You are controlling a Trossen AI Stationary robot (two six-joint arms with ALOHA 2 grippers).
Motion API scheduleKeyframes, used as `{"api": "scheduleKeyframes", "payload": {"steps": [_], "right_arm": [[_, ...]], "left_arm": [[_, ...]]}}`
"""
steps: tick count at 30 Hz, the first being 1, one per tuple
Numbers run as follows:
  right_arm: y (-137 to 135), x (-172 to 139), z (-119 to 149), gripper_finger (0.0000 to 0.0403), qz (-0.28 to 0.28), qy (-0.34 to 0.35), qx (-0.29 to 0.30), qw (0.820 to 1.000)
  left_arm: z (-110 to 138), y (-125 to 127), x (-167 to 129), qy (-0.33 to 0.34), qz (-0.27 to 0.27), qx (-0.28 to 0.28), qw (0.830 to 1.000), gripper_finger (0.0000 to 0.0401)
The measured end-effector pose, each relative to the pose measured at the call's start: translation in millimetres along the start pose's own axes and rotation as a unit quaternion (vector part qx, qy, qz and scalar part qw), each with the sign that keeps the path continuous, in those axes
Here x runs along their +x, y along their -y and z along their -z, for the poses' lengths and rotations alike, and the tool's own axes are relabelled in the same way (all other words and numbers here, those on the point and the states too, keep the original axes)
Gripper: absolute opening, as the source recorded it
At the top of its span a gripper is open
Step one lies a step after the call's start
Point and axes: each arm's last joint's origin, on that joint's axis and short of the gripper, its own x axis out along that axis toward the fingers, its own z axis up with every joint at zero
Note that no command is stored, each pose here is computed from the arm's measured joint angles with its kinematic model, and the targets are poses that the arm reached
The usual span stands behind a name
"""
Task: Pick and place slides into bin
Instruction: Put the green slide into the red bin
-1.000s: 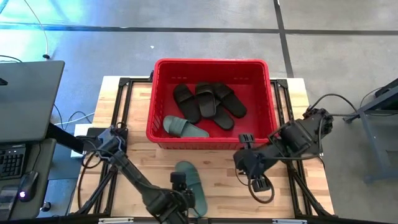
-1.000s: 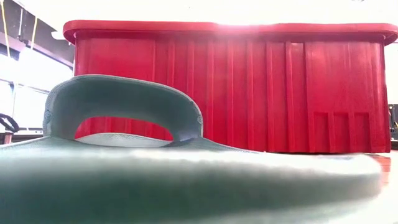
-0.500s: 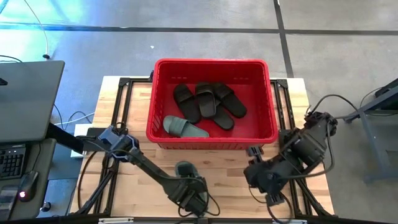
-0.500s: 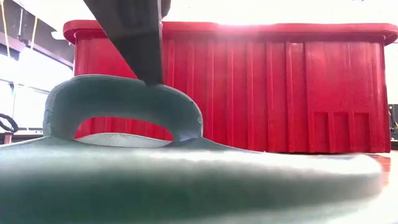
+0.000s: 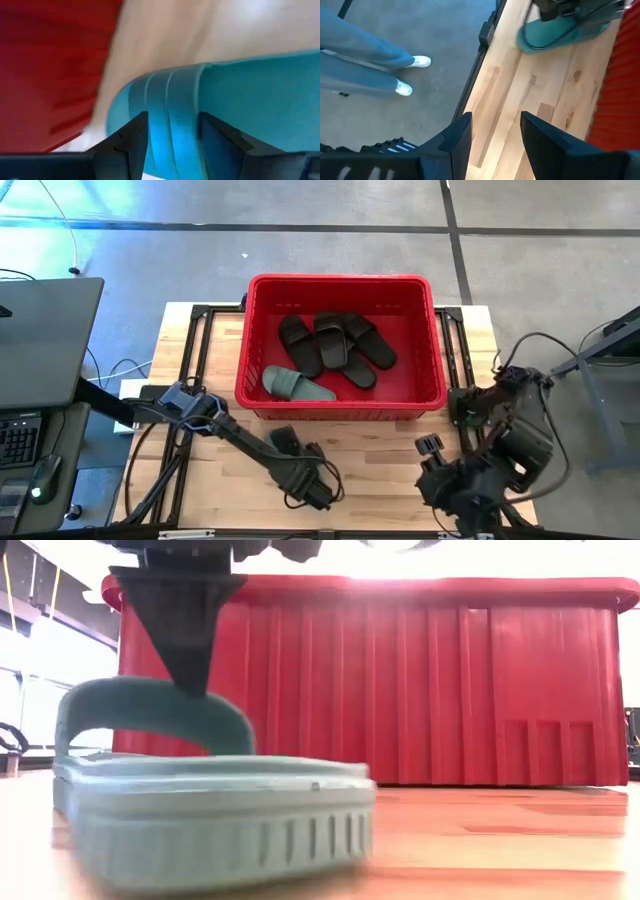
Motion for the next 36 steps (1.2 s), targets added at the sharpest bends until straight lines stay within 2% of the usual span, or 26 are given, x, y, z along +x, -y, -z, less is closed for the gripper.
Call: {"api": "scheduleKeyframes", "payload": {"steps": [4,8,13,21,25,30,33,36], "right_arm": [[-11.8,-2.3,6.2,0.0157,0.0,0.004,-0.005,1.0],[-21.5,-4.5,11.9,0.0152,0.004,0.01,-0.017,1.0],[-30.7,-6.9,17.5,0.015,0.02,0.025,-0.034,0.999],[-37.4,-8.9,21.8,0.0149,0.026,0.033,-0.047,0.998],[-37.9,-9.0,21.8,0.015,0.026,0.035,-0.045,0.998],[-37.6,-9.0,21.6,0.0151,0.03,0.038,-0.036,0.998],[-37.3,-9.0,21.4,0.0149,0.035,0.041,-0.036,0.998],[-37.2,-9.0,21.4,0.015,0.036,0.042,-0.037,0.998]], "left_arm": [[3.0,-4.4,-0.1,-0.016,-0.021,-0.008,1.0,0.0159],[5.0,-1.9,-0.3,-0.047,0.003,-0.033,0.998,0.0159],[7.7,7.8,15.5,-0.08,-0.011,-0.039,0.996,0.0159],[9.4,14.0,30.5,-0.074,-0.038,-0.042,0.996,0.0155],[9.6,13.1,30.5,-0.079,-0.039,-0.04,0.995,0.0118],[9.1,13.5,27.8,-0.077,-0.031,-0.021,0.996,0.0017],[5.7,14.4,12.7,-0.065,-0.006,0.003,0.998,0.0017],[-1.5,16.4,-13.1,-0.008,0.027,0.03,0.999,0.0007]]}}
